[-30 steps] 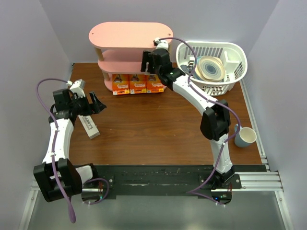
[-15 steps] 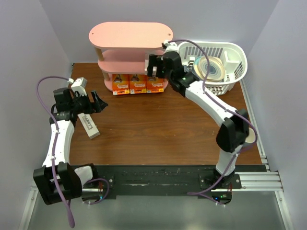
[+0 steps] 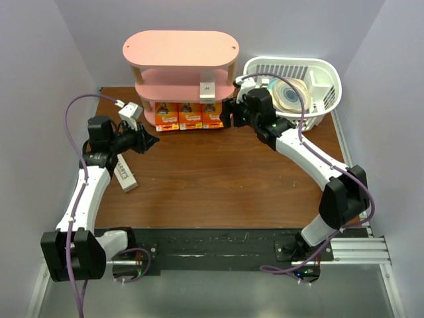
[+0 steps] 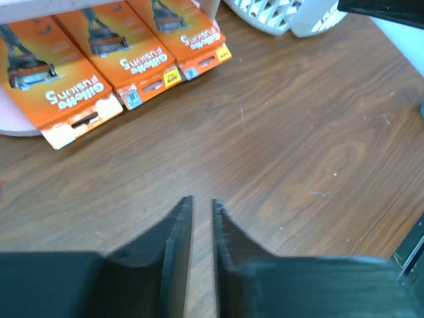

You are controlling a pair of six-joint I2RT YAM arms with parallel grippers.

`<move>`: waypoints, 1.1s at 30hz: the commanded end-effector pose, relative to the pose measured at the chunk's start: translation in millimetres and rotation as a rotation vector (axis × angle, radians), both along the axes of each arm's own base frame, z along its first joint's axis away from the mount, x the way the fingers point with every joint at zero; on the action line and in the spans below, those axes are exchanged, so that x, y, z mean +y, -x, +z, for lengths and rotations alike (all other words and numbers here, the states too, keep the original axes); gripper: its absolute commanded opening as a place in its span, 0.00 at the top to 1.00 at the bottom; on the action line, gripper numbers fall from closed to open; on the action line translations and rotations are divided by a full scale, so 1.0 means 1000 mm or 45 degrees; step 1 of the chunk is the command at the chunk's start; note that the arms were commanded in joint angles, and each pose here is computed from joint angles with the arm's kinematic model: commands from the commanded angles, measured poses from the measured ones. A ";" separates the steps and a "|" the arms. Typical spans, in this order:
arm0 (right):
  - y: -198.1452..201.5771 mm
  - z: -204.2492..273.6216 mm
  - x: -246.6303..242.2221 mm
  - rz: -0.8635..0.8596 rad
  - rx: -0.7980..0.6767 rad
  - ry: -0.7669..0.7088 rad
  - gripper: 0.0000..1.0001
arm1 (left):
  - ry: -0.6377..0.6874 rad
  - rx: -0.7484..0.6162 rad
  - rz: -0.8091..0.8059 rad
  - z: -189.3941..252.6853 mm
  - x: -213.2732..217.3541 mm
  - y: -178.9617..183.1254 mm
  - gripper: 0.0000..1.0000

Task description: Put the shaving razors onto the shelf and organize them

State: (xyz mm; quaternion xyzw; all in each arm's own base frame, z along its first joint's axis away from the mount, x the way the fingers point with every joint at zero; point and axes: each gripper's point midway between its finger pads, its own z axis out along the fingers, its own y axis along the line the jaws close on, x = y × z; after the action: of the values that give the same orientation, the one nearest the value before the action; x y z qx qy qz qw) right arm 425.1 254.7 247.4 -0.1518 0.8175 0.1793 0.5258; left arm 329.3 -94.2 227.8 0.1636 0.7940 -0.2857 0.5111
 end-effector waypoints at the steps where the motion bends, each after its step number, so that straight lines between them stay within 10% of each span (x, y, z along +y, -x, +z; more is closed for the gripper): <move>1: 0.014 0.028 0.021 0.278 -0.211 -0.002 0.33 | -0.188 -0.019 -0.029 0.002 0.010 -0.006 0.92; 5: 0.036 0.014 0.037 0.461 -0.148 -0.031 0.44 | -0.464 0.246 0.298 -0.031 0.076 0.007 0.84; 7: 0.046 0.000 0.040 0.478 -0.068 -0.072 0.40 | -0.554 0.425 0.397 -0.055 0.111 0.031 0.45; 11: 0.060 -0.018 0.043 0.502 0.013 -0.121 0.31 | -0.661 0.734 0.488 -0.098 0.158 0.069 0.20; 26: 0.077 -0.034 0.041 0.521 0.053 -0.126 0.23 | -0.375 1.124 0.664 -0.183 0.166 0.018 0.00; 33: 0.080 -0.045 0.040 0.530 0.091 -0.110 0.22 | -0.404 1.195 0.679 -0.200 0.176 0.005 0.21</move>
State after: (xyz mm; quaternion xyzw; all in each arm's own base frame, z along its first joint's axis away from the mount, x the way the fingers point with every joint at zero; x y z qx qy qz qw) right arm 345.1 292.6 185.5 -0.2832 0.7941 0.3177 0.4340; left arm 308.8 72.3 24.3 -0.1021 0.9855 -0.0755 0.1123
